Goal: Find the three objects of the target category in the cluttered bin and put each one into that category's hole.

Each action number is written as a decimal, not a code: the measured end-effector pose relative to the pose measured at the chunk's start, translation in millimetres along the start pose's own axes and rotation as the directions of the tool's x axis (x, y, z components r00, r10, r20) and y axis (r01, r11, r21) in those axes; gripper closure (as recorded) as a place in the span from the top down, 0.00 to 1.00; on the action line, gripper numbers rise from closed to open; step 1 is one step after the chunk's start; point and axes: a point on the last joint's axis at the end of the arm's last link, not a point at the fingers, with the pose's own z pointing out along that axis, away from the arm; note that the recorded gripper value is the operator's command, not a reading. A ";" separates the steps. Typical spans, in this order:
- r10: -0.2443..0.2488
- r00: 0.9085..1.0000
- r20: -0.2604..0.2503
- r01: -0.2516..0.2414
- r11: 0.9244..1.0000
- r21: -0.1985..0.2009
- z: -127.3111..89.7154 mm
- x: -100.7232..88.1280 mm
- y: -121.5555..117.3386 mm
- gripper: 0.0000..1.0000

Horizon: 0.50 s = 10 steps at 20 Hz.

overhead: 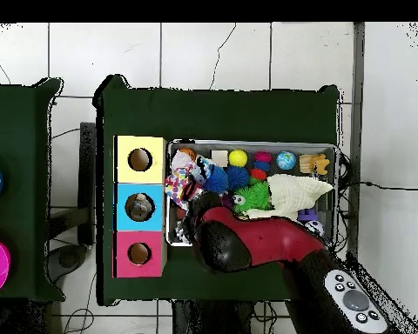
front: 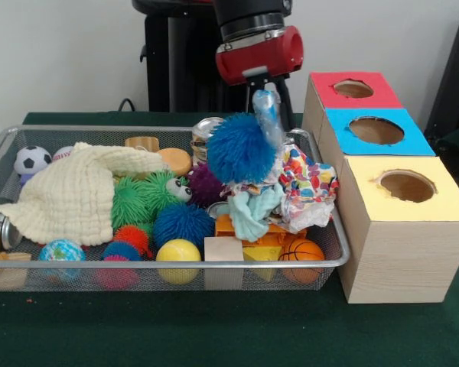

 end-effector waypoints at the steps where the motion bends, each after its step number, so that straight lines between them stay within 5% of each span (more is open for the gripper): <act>1: -0.008 1.000 0.000 0.008 1.000 -0.002 0.1 1.7 2.9 0.00; 10: -0.086 0.996 -0.002 0.086 0.996 -0.009 2.8 25.1 33.7 0.00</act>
